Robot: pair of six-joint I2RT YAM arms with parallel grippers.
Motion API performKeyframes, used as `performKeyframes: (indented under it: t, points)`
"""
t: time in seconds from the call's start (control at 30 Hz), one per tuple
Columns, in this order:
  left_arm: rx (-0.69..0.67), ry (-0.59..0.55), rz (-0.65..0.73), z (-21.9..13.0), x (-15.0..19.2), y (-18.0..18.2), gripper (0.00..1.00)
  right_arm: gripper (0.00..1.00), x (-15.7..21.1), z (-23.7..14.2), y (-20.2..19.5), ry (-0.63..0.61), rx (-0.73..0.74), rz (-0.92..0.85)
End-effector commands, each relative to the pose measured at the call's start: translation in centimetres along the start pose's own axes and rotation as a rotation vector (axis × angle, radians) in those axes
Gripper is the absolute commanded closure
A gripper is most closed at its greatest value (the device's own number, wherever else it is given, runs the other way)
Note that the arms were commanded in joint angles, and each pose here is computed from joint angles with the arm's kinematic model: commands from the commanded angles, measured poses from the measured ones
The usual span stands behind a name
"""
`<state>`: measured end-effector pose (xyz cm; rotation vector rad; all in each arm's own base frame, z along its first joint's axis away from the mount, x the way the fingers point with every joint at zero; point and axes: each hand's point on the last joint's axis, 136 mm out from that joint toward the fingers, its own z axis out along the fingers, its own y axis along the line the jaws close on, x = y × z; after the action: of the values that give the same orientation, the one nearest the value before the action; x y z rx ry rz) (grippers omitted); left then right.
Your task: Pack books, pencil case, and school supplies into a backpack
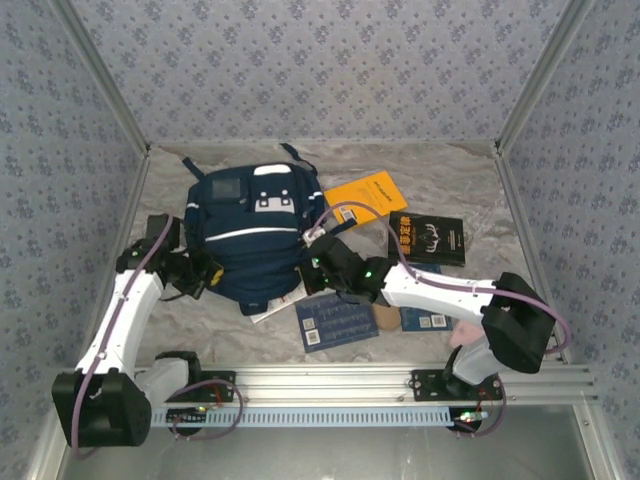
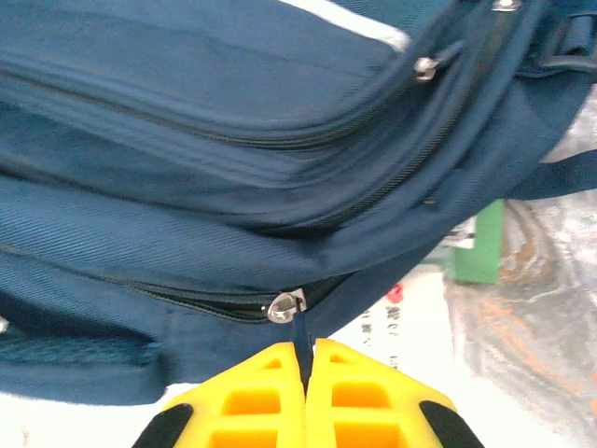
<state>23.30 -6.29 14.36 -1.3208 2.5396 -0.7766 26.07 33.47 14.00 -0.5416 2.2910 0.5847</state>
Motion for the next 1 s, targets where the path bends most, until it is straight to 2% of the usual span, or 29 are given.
performKeyframes:
  t: [0.0,0.4,0.6,0.7,0.8,0.9,0.97]
  points:
    - [0.056,-0.04,0.015,-2.1,-0.9,-2.2,1.0,1.0,-1.1,0.4,-3.7,-0.053,0.083,0.045]
    - [0.139,-0.007,0.076,-3.7,-0.5,-5.7,1.0,1.0,-6.1,5.0,-11.4,-0.206,0.06,0.336]
    - [0.17,0.008,0.099,-4.0,-0.4,-6.8,1.0,1.0,-7.5,8.3,-14.6,-0.23,0.038,0.452]
    - [0.193,0.026,0.111,-3.8,-0.2,-7.3,1.0,1.0,-8.4,9.7,-15.6,-0.236,0.016,0.486]
    - [0.215,0.046,0.12,-3.6,0.1,-7.7,1.0,1.0,-9.8,11.2,-15.1,-0.234,-0.064,0.5]
    - [0.216,0.05,0.124,-3.5,0.1,-7.8,1.0,1.0,-10.0,12.2,-15.1,-0.23,-0.081,0.506]
    - [0.216,0.049,0.122,-3.3,0.0,-7.8,1.0,1.0,-12.3,12.2,-14.5,-0.279,-0.123,0.501]
